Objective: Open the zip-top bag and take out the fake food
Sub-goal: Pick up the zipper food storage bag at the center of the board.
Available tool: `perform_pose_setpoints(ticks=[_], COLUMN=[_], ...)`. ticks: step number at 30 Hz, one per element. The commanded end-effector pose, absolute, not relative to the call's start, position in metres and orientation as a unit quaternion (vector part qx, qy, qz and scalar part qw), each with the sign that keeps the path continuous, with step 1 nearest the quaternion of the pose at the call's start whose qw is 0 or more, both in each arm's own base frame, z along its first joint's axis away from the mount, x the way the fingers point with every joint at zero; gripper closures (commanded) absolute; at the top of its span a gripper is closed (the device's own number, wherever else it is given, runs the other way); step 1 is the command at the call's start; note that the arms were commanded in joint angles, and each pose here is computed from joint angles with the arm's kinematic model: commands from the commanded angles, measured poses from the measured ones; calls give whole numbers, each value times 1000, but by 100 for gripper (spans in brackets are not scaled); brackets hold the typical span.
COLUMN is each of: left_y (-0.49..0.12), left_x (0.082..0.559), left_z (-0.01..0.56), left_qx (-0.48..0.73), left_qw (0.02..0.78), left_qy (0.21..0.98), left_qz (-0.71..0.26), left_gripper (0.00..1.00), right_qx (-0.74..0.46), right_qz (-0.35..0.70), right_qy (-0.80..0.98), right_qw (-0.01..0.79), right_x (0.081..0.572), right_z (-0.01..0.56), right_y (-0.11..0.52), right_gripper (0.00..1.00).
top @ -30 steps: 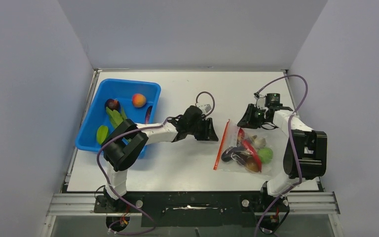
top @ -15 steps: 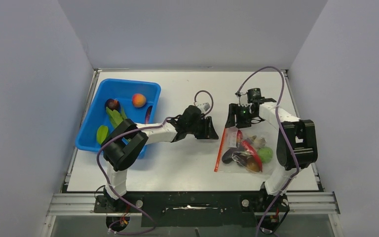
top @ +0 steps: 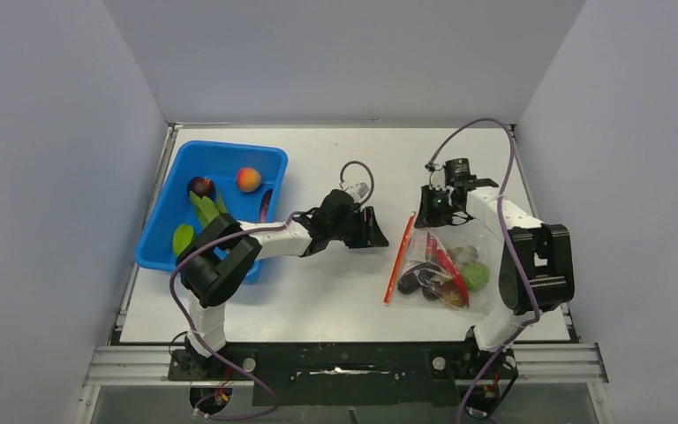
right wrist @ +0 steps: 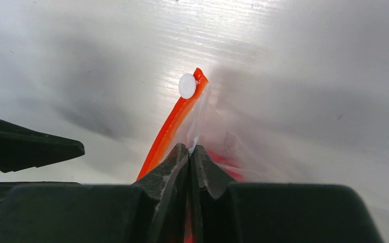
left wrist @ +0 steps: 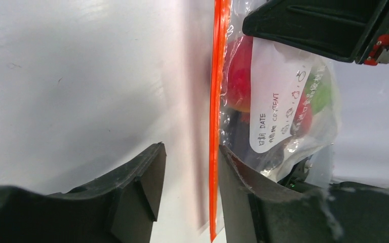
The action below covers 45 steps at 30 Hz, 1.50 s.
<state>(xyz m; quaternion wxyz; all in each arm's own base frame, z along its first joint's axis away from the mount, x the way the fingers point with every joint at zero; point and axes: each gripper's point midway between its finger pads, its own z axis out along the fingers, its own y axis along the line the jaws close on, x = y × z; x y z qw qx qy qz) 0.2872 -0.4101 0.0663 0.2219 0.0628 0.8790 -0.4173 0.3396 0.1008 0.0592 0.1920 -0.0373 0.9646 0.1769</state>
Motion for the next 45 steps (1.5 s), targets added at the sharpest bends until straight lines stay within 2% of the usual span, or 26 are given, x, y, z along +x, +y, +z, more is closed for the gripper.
perform_pose_setpoints(ticks=[1, 9, 23, 34, 42, 43, 45], left_y=[-424, -444, -448, -460, -460, -459, -454], left_x=[298, 281, 274, 262, 258, 259, 264], left_z=[117, 132, 102, 105, 113, 116, 121], left_qx=[44, 53, 47, 77, 96, 101, 110], left_qw=[253, 214, 177, 160, 157, 161, 173], left_qy=[820, 759, 771, 757, 751, 751, 756], left_qz=[-511, -613, -610, -629, -634, -632, -622], left_gripper=[55, 46, 44, 60, 96, 100, 100], right_qx=[-33, -14, -3, 12, 22, 21, 19], right_qz=[210, 258, 333, 353, 366, 368, 371], right_qy=[944, 921, 888, 881, 874, 873, 869], right_qw=[252, 293, 318, 315, 319, 320, 326], right_x=[351, 349, 343, 338, 339, 339, 339], right_z=[88, 105, 129, 131, 137, 140, 148], right_y=[114, 125, 132, 125, 118, 117, 113], right_gripper=[96, 98, 98, 96, 95, 93, 87])
